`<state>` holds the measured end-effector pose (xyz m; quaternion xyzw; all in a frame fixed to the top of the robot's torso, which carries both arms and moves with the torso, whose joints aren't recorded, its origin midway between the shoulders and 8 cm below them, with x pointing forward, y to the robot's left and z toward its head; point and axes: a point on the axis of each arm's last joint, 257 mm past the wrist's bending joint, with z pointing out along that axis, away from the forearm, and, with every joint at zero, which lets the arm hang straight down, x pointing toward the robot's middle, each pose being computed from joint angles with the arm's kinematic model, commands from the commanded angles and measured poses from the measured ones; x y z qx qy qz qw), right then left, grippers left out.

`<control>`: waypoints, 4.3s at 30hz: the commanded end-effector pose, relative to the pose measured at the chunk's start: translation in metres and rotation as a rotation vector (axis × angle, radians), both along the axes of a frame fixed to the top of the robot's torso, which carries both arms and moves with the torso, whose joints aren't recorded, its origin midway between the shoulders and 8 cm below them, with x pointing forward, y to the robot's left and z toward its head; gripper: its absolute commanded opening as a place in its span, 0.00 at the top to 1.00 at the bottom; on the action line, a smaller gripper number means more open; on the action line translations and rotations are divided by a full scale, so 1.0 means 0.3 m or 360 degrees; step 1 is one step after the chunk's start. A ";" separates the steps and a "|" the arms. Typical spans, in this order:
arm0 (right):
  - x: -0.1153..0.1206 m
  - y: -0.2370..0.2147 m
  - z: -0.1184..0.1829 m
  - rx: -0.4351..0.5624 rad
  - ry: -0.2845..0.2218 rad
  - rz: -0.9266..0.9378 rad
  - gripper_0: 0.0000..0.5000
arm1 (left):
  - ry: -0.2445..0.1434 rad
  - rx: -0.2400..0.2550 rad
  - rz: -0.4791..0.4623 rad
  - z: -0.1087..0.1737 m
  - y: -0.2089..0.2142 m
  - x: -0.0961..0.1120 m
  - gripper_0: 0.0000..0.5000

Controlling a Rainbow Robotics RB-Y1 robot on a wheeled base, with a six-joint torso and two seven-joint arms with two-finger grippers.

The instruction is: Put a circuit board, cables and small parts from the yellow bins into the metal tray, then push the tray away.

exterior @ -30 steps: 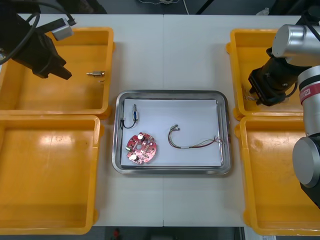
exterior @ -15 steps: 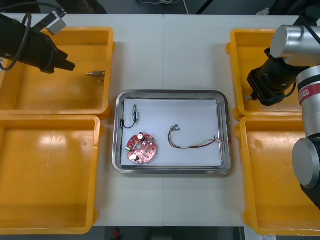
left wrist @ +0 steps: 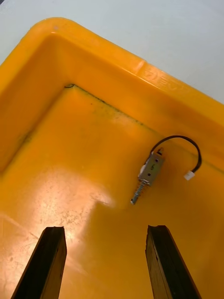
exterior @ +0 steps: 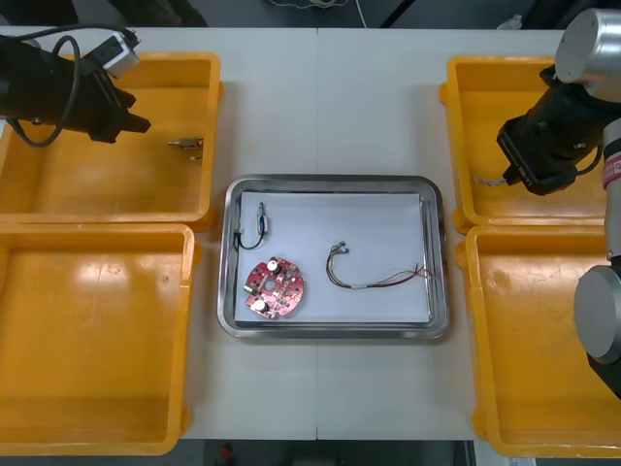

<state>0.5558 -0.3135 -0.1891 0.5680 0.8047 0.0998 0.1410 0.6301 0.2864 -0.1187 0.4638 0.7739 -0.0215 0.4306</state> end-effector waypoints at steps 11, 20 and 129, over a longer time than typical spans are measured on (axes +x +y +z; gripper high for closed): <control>0.009 0.045 0.348 0.0035 -0.0207 0.0209 1.00 | -0.0082 -0.0037 -0.0073 0.020 -0.147 0.054 0.00; 0.010 0.188 0.451 -0.0018 -0.0307 0.0752 1.00 | -0.0097 0.0004 -0.0076 -0.003 -0.166 0.066 0.00; -0.173 0.717 -0.148 -0.2050 -0.0223 0.4005 0.00 | 0.0482 -0.0022 0.0636 0.186 -0.095 -0.228 1.00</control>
